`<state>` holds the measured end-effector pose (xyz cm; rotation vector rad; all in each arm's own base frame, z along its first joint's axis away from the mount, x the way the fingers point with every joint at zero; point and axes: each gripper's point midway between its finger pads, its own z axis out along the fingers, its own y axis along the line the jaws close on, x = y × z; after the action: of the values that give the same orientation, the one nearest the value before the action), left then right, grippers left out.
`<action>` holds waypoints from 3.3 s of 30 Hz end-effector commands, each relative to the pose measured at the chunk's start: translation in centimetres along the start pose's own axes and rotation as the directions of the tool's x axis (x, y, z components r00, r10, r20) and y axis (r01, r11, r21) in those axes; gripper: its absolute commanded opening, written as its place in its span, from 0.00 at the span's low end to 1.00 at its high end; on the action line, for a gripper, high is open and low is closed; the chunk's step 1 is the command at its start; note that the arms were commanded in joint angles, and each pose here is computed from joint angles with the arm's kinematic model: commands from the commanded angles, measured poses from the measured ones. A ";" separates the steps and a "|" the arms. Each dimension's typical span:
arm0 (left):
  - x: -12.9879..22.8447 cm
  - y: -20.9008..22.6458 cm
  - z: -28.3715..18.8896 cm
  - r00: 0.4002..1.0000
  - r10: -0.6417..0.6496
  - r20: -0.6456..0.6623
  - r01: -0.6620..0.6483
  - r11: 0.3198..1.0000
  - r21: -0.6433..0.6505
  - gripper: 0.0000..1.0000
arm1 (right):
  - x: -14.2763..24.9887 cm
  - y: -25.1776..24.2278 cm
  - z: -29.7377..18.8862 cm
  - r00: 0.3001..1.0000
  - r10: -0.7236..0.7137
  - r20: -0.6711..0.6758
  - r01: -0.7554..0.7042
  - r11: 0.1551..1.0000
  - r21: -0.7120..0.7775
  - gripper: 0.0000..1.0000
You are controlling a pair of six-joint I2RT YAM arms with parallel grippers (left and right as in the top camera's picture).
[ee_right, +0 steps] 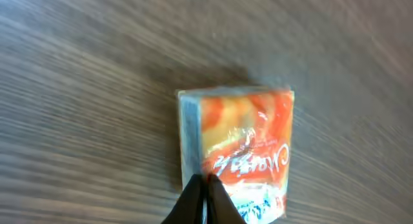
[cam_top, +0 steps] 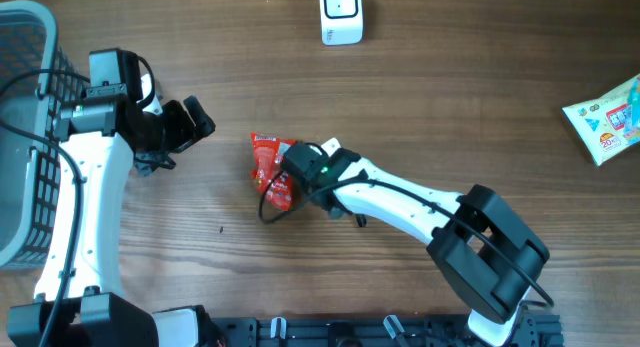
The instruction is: Scan the item barcode
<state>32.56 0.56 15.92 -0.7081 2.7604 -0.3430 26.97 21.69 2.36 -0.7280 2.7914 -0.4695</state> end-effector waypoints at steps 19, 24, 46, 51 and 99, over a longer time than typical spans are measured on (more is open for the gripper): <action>-0.4 0.1 -0.3 1.000 -0.012 0.012 0.012 1.000 -0.002 1.00 | -1.0 -0.3 1.6 0.997 0.074 0.013 -0.071 0.984 -0.162 0.33; -0.4 0.1 -0.3 1.000 -0.012 0.013 0.012 1.000 -0.002 1.00 | -0.6 -0.4 1.0 0.982 0.184 -0.032 -0.187 0.968 -0.165 0.04; -0.4 0.1 -0.3 1.000 -0.012 0.013 0.012 1.000 -0.002 1.00 | 0.7 4.4 -4.3 0.861 0.275 -0.427 -0.473 0.125 -0.872 0.20; -0.4 0.1 -0.3 1.000 -0.012 0.012 0.012 1.000 -0.002 1.00 | 2.9 -0.5 1.8 0.744 0.436 -0.506 -0.628 0.200 -0.752 0.20; -0.4 0.1 -0.3 1.000 -0.012 0.012 0.012 1.000 -0.002 1.00 | 0.3 -1.0 1.0 0.969 -0.221 0.112 0.181 0.939 0.293 0.39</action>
<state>32.56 0.55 15.92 -0.7081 2.7608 -0.3435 24.49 27.13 1.66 -1.1855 2.4432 -0.4281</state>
